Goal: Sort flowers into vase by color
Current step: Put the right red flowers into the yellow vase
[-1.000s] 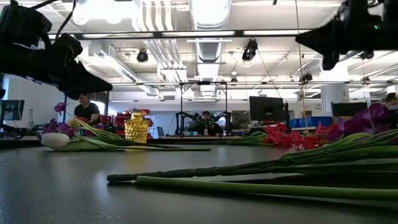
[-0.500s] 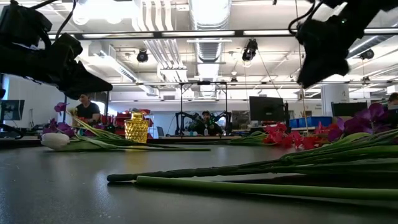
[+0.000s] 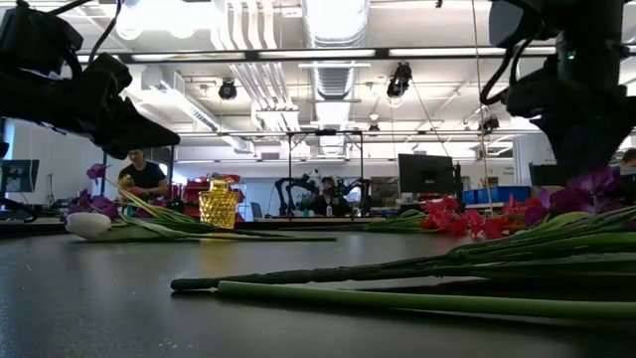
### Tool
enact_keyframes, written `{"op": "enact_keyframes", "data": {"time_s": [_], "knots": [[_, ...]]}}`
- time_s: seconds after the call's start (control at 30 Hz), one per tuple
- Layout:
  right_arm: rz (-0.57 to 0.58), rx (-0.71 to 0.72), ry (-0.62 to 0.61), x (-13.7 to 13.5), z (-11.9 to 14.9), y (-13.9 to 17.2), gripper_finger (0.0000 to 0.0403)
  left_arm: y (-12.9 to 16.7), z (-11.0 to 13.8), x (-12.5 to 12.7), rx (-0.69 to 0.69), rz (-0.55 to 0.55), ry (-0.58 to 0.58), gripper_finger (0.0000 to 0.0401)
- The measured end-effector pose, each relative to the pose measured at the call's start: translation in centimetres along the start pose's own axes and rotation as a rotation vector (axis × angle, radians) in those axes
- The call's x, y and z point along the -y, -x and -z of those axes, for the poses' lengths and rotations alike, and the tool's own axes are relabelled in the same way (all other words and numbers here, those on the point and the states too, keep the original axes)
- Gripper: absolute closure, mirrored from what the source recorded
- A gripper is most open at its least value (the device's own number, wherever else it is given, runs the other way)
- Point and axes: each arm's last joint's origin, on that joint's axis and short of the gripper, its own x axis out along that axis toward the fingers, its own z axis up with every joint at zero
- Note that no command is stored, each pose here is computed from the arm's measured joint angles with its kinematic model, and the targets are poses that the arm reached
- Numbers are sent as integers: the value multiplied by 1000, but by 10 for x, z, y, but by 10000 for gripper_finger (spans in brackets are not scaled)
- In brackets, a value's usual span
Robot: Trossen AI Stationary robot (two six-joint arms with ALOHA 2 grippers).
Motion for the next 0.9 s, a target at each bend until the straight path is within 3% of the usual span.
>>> {"op": "enact_keyframes", "data": {"time_s": [0.33,0.7,0.9], "knots": [[119,-92,-45,-19,26,-22,241,0,0,0,0,0,0,401],[304,-121,-77,-29,19,-57,284,0,0,0,0,0,0,401],[328,-142,-69,-28,13,-62,305,0,0,0,0,0,0,401]]}}
